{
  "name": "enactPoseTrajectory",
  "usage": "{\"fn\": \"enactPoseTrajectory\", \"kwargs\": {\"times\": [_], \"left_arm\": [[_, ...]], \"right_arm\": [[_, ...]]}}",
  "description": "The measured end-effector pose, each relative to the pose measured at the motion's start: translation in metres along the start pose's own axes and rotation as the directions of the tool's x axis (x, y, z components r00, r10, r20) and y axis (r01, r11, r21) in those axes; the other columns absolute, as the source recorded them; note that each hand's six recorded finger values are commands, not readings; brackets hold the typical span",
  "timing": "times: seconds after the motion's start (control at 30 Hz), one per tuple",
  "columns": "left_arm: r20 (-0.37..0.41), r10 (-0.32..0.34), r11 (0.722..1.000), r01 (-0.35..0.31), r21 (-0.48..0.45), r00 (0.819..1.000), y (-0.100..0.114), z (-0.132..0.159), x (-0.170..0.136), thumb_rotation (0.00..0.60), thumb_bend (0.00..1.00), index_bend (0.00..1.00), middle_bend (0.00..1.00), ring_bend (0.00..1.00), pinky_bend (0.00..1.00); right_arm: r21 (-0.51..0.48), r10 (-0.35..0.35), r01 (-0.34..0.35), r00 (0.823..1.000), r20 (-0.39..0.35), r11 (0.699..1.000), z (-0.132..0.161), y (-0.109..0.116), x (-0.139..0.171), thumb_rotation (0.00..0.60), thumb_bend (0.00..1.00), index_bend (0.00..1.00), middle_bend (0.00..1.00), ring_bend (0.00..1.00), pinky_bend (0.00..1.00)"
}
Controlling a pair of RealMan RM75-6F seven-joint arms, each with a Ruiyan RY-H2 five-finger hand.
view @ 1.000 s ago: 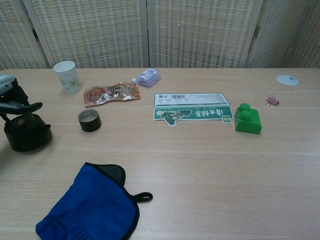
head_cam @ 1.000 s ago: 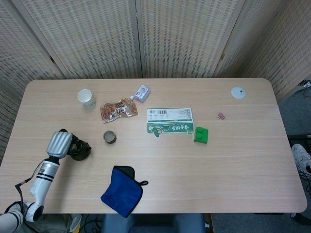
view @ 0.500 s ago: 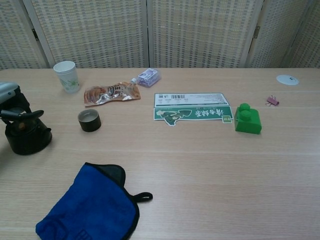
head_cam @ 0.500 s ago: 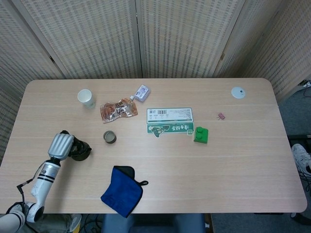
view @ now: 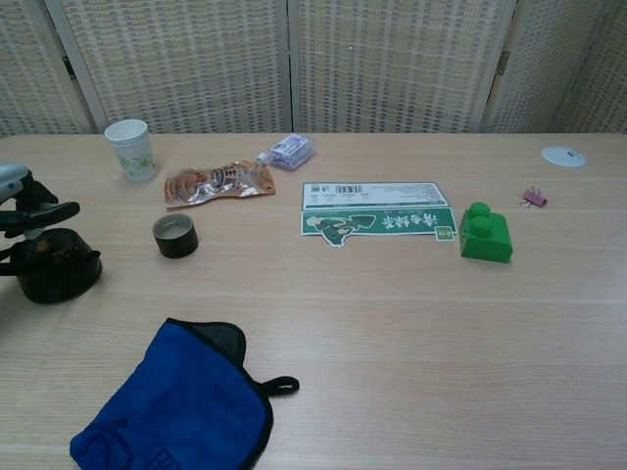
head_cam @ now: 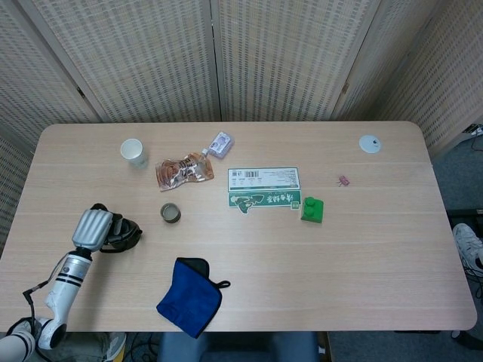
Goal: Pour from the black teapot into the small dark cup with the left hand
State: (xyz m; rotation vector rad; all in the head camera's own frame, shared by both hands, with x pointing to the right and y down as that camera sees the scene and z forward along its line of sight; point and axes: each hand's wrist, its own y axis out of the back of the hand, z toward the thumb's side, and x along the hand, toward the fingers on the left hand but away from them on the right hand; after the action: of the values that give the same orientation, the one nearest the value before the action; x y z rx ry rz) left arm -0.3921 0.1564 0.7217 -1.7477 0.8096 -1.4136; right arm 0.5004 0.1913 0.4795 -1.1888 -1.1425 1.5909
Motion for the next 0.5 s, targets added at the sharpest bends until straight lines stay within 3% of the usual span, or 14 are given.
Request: {"fn": "enactPoseTrajectory", "kwargs": {"times": [0.17,0.27,0.3,0.37,0.4,0.43,0.5], "left_arm": [[0.002,0.015,1.000,-0.015,-0.020,1.000,0.007,0.002,-0.003,0.036,0.21,0.64,0.69,0.56,0.28],[-0.002,0.044,0.998,-0.044,-0.046,0.999,0.015,0.004,-0.005,0.075,0.21,0.61,0.66,0.55,0.28],[-0.004,0.057,0.997,-0.057,-0.055,0.998,0.018,0.005,-0.006,0.121,0.21,0.60,0.65,0.55,0.28],[-0.017,0.083,0.993,-0.084,-0.079,0.996,0.025,0.005,-0.009,0.339,0.21,0.58,0.63,0.53,0.28],[-0.025,0.092,0.992,-0.094,-0.088,0.995,0.027,0.005,-0.011,0.504,0.21,0.56,0.61,0.52,0.28],[-0.035,0.100,0.990,-0.103,-0.095,0.994,0.029,0.004,-0.012,0.571,0.21,0.54,0.60,0.51,0.28],[-0.062,0.115,0.987,-0.121,-0.101,0.991,0.034,0.003,-0.017,0.600,0.21,0.50,0.57,0.47,0.28]], "right_arm": [[-0.001,-0.002,0.002,1.000,-0.003,1.000,0.000,0.001,0.000,0.600,0.17,0.19,0.22,0.16,0.18],[-0.002,0.001,-0.001,1.000,-0.007,1.000,0.001,0.000,0.001,0.600,0.17,0.19,0.22,0.16,0.18],[-0.003,0.004,-0.004,1.000,-0.009,1.000,0.001,-0.001,0.001,0.600,0.17,0.19,0.22,0.16,0.18],[-0.010,0.014,-0.014,1.000,-0.015,1.000,0.001,-0.003,0.002,0.600,0.17,0.19,0.22,0.16,0.18],[-0.014,0.021,-0.021,1.000,-0.019,1.000,0.001,-0.004,0.002,0.600,0.17,0.19,0.22,0.16,0.18],[-0.018,0.029,-0.029,0.999,-0.023,0.999,0.002,-0.005,0.002,0.600,0.17,0.19,0.22,0.16,0.18],[-0.023,0.048,-0.049,0.998,-0.038,0.999,0.003,-0.009,0.003,0.600,0.17,0.19,0.22,0.16,0.18]]}}
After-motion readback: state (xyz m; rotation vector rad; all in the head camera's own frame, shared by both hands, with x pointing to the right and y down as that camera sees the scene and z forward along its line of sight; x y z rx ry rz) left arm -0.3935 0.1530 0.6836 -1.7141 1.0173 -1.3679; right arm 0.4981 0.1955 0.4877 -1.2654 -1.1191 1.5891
